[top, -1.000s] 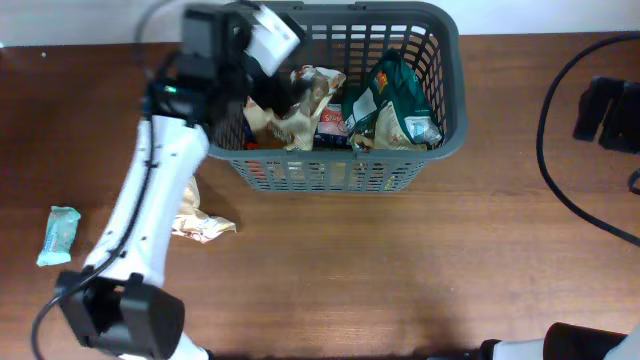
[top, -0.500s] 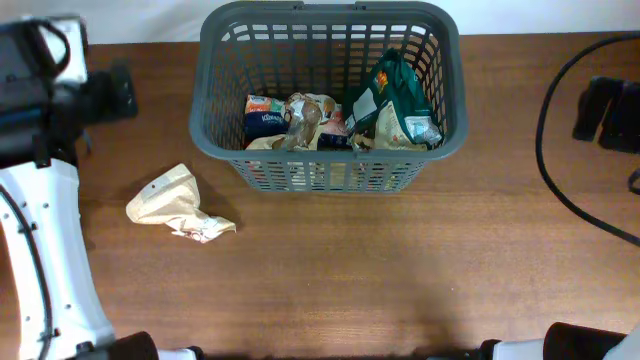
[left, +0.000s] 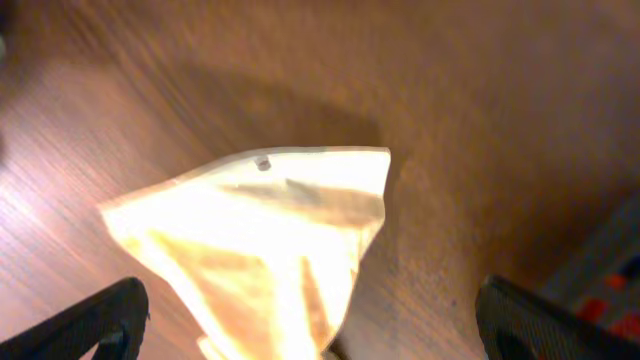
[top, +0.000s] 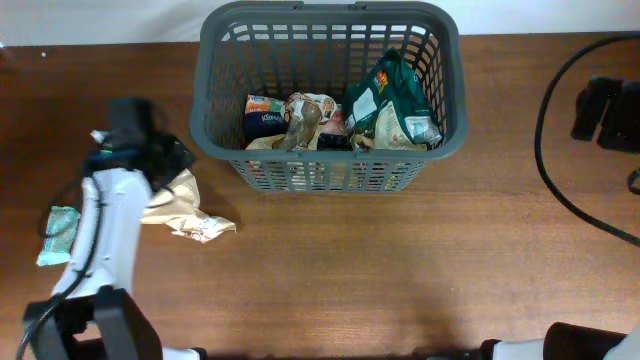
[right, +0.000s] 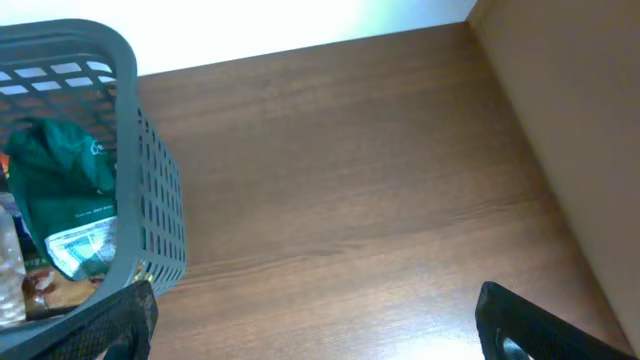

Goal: Pack container
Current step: 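Grasp the crumpled cream paper bag with left gripper and lift it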

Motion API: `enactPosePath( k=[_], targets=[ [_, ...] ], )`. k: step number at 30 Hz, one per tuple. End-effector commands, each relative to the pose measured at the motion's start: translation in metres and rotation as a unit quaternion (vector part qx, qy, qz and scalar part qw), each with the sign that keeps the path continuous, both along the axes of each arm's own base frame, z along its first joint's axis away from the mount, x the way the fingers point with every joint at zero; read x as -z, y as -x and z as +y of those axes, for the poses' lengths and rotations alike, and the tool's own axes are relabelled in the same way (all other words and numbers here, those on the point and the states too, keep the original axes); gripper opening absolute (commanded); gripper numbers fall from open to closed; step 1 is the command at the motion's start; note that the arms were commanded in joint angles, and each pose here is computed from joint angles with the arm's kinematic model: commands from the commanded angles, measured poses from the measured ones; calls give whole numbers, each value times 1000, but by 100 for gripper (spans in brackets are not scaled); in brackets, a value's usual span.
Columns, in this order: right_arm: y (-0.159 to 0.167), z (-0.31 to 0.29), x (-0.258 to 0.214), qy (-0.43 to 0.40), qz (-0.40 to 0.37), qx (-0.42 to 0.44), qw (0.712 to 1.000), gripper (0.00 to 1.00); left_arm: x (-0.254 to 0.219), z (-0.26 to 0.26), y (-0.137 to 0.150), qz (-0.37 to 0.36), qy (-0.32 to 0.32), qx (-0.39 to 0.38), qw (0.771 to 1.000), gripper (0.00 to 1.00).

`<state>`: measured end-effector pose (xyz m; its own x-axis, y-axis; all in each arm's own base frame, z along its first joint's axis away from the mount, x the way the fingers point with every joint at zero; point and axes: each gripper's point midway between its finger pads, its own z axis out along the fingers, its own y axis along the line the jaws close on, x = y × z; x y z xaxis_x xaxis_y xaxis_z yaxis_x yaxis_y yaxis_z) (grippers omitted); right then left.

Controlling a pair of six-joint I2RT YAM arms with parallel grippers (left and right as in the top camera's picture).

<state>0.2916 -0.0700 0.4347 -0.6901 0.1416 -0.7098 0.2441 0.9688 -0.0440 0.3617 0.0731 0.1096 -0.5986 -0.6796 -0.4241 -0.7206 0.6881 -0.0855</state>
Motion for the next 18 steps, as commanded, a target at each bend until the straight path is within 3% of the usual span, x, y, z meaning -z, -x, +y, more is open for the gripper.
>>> enactPosePath(
  k=[1, 12, 18],
  targets=[
    [1, 2, -4, -5, -10, -3, 1000, 99, 15, -4, 11, -16, -31, -94, 995, 99],
    [0, 6, -3, -14, -11, -13, 1000, 99, 85, -9, 57, 62, -58, -138, 987, 99],
    [0, 8, -3, -19, -10, -17, 1000, 99, 119, -13, 67, 92, -51, -134, 985, 99]
  ],
)
